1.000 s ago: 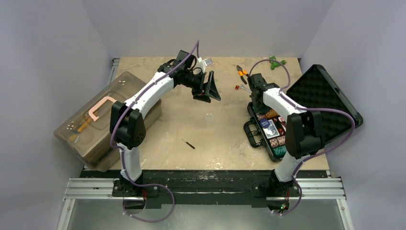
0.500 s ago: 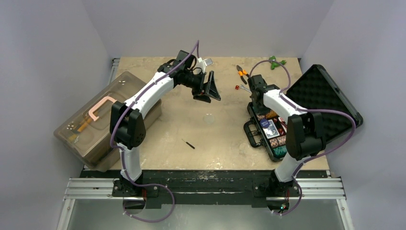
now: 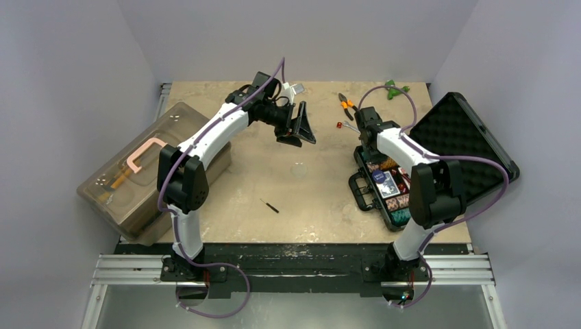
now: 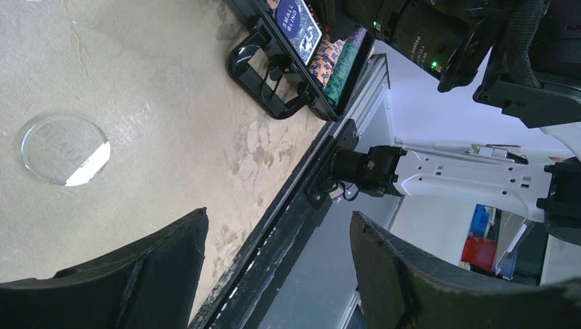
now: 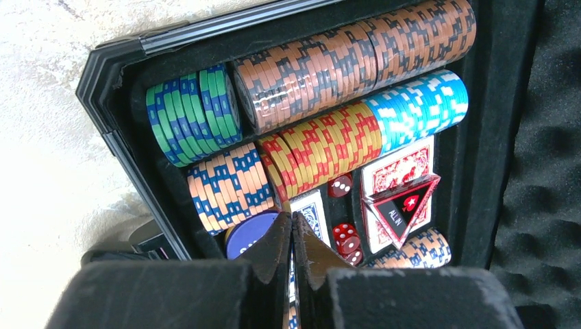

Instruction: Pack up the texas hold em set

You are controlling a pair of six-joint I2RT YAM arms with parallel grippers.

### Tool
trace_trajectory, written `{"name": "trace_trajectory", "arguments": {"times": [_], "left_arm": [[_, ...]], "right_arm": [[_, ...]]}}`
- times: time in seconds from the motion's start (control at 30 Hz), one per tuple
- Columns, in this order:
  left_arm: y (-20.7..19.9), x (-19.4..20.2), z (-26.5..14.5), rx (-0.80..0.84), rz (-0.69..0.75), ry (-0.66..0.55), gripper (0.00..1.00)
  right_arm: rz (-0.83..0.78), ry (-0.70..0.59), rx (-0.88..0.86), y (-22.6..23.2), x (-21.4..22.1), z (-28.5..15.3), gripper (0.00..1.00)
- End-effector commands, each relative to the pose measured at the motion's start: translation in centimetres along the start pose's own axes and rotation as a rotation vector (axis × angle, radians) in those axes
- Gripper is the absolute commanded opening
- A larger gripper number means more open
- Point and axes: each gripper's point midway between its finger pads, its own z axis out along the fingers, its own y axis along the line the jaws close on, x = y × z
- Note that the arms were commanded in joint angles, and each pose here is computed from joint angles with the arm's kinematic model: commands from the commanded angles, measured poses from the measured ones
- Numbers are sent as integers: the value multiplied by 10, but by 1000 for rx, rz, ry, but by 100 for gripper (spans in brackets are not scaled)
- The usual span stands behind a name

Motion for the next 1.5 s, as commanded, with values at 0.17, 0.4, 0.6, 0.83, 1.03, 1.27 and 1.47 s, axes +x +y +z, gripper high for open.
{"name": "trace_trajectory", "arguments": {"times": [0.17, 0.4, 0.6, 0.83, 1.03, 1.27, 1.47], "left_arm": [[-7, -8, -5, 30, 21, -21, 73], [-6, -8, -4, 30, 18, -18, 73], [-5, -9, -6, 23, 20, -23, 73], [-3, -11, -9, 3, 23, -42, 73], [35, -7, 1, -216, 22, -54, 71], [101, 14, 28, -719, 54, -10, 76], [116, 27, 50, -859, 135, 38, 81]], "right_arm": [[31, 19, -34, 14, -1, 15, 0], [60, -13, -37, 13, -12, 11, 0], [151, -158, -22, -13, -36, -44, 20], [354, -369, -459, 46, -41, -94, 99], [420, -361, -522, 50, -41, -109, 99], [464, -413, -396, 14, -34, -125, 99], [440, -435, -421, 16, -15, -127, 99]]}}
